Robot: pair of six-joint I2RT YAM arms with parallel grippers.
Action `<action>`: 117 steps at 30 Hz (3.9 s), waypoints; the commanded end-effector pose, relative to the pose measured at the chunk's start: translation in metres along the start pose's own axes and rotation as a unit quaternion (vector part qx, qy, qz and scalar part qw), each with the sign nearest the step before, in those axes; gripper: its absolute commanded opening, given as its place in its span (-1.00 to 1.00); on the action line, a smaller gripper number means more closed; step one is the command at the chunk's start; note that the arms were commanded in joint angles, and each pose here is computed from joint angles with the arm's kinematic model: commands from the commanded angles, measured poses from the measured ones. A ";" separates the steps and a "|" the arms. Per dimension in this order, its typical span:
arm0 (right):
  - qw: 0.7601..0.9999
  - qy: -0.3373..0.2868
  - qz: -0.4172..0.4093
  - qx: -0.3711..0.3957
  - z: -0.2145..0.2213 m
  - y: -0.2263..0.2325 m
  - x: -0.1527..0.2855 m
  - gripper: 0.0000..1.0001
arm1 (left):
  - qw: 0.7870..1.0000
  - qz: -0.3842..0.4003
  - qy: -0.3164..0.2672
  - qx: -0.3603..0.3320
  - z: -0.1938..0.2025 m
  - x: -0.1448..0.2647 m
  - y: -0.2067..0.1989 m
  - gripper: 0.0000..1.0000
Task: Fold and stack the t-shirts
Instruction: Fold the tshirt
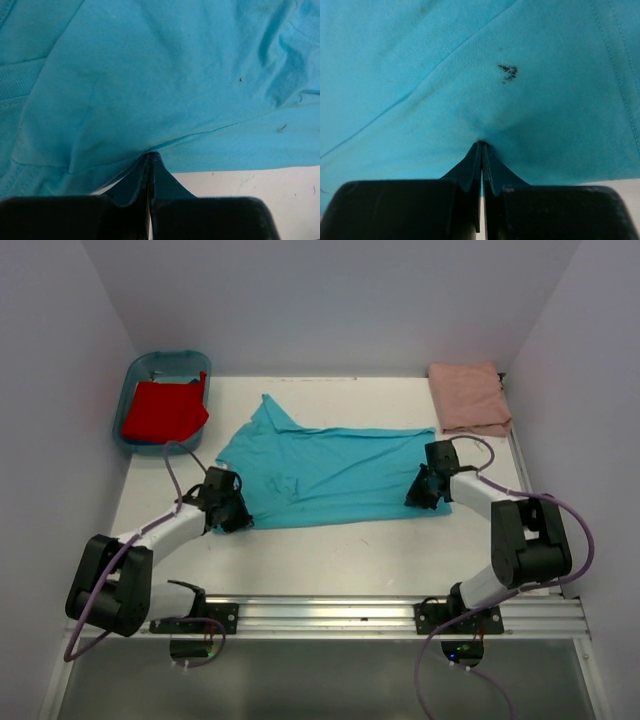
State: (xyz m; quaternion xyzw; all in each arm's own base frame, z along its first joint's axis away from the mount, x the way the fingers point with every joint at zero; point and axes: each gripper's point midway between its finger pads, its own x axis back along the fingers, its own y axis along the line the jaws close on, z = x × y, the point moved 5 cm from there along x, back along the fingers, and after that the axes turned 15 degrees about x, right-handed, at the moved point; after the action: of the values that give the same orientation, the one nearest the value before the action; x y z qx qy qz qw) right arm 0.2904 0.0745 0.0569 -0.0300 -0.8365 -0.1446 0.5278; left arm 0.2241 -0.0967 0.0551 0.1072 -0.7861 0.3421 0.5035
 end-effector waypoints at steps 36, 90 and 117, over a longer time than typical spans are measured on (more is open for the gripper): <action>0.991 -0.098 -0.009 0.090 -0.041 0.018 0.116 0.30 | 0.960 0.131 -0.236 -0.070 -0.114 0.061 -0.153 0.47; 0.982 -0.159 -0.048 0.092 -0.038 0.022 0.149 0.42 | 0.979 0.126 -0.116 -0.110 -0.230 -0.160 -0.200 -0.09; 0.957 -0.189 0.205 -0.079 -0.095 -0.051 0.087 0.03 | 0.963 0.188 -0.167 -0.097 -0.251 -0.061 -0.225 -1.00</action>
State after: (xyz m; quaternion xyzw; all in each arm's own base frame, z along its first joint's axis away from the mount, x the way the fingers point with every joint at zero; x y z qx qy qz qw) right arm 0.2997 0.0081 0.1597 -0.2161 -0.8874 -0.0792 0.3995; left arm 0.5468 -0.1150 0.0877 -0.0055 -0.8766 0.3070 0.3706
